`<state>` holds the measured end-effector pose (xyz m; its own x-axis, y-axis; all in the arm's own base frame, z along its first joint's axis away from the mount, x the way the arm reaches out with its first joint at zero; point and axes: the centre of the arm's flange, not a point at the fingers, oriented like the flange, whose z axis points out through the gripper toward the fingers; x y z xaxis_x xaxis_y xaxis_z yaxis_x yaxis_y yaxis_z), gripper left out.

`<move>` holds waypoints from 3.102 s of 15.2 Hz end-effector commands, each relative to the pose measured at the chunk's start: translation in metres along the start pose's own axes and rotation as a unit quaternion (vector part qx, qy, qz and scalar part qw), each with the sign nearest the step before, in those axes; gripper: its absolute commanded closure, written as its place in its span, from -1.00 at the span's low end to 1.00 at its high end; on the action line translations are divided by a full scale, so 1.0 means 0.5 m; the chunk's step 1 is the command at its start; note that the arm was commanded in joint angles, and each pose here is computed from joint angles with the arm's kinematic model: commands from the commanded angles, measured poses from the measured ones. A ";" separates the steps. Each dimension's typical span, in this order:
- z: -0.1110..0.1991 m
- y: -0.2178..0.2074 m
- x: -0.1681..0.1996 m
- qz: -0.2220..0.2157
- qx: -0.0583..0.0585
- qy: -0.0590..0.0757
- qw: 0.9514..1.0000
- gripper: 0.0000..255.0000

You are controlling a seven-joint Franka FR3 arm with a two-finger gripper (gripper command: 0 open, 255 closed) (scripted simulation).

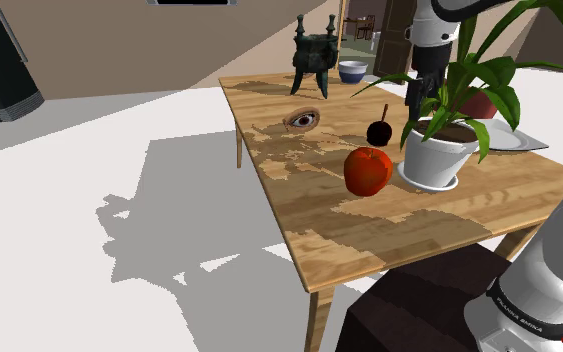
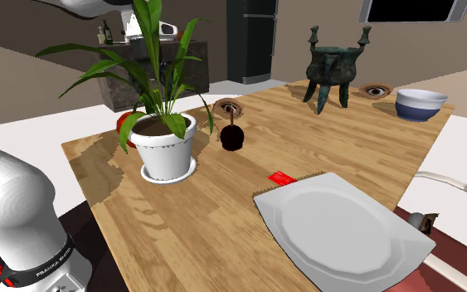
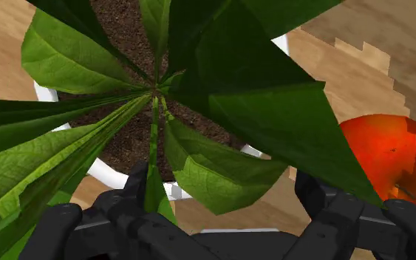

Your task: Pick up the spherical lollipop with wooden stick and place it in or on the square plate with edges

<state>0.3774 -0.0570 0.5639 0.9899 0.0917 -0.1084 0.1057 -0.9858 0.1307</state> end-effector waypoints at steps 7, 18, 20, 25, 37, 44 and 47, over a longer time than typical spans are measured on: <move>0.043 0.124 0.177 -0.084 -0.033 -0.049 0.995 -1.00; 0.117 0.241 0.413 -0.186 -0.074 -0.109 0.974 -1.00; 0.137 0.245 0.409 -0.186 -0.074 -0.109 0.974 -1.00; 0.184 0.254 0.400 -0.186 -0.074 -0.109 0.974 -1.00; 0.184 0.254 0.400 -0.186 -0.074 -0.109 0.974 1.00; 0.174 0.255 0.399 -0.186 -0.074 -0.109 0.974 1.00; 0.142 0.259 0.396 -0.186 -0.074 -0.109 0.974 1.00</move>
<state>0.5803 -0.1763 0.4844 0.8382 0.3908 -0.3803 0.4817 -0.8576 0.1803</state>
